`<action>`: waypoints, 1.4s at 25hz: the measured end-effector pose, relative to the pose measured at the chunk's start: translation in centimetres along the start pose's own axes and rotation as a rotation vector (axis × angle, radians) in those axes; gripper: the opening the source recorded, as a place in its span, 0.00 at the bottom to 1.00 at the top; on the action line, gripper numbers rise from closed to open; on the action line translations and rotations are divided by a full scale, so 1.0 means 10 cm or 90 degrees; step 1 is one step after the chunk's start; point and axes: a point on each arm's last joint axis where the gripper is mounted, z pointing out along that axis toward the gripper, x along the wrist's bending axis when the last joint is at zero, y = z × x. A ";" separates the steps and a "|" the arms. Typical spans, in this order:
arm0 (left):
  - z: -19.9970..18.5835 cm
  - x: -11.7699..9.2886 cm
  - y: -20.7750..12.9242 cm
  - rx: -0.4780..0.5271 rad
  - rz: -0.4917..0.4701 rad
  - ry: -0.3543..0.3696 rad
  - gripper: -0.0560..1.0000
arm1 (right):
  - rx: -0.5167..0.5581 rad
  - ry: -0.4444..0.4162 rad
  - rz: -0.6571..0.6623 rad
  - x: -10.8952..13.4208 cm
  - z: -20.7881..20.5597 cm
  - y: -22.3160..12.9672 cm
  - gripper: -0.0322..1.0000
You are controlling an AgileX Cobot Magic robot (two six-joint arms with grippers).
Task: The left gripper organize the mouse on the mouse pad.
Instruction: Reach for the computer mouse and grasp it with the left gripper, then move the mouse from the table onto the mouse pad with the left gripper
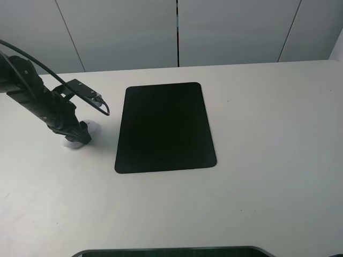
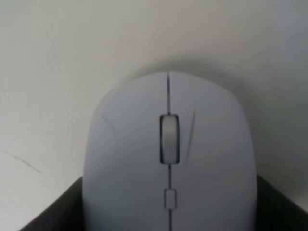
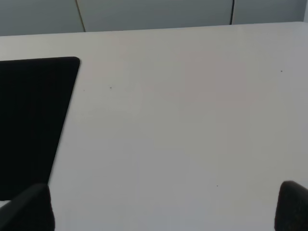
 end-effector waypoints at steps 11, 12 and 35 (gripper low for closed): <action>0.01 0.00 0.00 0.001 0.000 -0.001 0.61 | 0.000 0.000 0.000 0.00 0.00 0.00 0.70; 0.01 0.00 0.00 0.001 0.000 0.000 0.61 | 0.000 0.000 0.000 0.00 0.00 0.00 0.70; -0.47 -0.49 1.11 -0.099 -0.305 -0.063 0.61 | 0.000 0.000 0.000 0.00 0.00 0.00 0.70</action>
